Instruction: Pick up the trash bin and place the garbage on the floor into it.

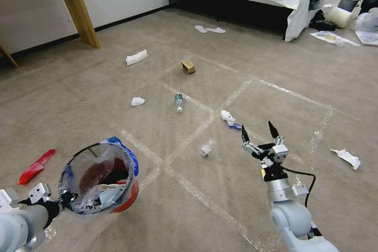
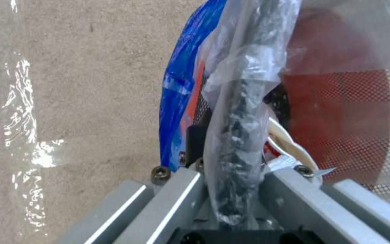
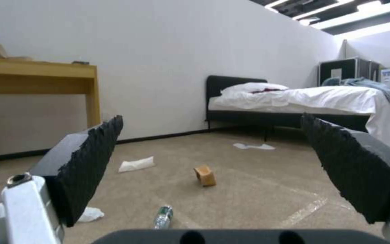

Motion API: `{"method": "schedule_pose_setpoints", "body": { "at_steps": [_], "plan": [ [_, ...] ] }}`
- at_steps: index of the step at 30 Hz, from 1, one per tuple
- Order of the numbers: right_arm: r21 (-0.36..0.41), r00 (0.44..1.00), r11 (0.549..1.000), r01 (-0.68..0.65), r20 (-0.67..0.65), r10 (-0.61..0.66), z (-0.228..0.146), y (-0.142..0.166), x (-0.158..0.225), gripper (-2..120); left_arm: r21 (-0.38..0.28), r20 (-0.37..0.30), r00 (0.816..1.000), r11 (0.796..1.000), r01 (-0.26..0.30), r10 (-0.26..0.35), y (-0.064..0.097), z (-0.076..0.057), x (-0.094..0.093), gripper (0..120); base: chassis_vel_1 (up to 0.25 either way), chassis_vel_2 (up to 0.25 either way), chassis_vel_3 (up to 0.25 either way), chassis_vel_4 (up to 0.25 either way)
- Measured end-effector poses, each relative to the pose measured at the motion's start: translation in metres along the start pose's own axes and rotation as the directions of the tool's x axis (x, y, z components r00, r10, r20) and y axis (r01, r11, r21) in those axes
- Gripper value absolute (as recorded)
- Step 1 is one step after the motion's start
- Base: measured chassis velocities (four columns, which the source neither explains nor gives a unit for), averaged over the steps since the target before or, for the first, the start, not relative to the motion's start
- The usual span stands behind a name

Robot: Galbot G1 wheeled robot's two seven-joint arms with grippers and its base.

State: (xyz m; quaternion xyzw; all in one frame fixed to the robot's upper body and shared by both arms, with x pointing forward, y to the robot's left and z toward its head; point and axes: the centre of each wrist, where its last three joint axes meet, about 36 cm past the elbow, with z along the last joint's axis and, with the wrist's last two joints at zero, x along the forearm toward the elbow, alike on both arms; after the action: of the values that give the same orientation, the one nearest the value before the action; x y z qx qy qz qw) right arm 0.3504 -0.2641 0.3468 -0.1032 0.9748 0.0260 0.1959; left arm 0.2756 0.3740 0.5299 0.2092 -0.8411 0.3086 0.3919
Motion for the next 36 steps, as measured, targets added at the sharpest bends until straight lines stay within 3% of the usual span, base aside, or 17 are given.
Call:
{"method": "schedule_pose_setpoints", "body": {
  "at_steps": [36],
  "plan": [
    [0.014,1.000,1.000,0.013,0.022,-0.013,0.0068,0.0047,-0.0016,100,-0.011,0.006,1.000,1.000,-0.002,0.003,-0.0009,0.0004,0.0004,0,-0.075,0.071,0.070,-0.081]
  ]
}}
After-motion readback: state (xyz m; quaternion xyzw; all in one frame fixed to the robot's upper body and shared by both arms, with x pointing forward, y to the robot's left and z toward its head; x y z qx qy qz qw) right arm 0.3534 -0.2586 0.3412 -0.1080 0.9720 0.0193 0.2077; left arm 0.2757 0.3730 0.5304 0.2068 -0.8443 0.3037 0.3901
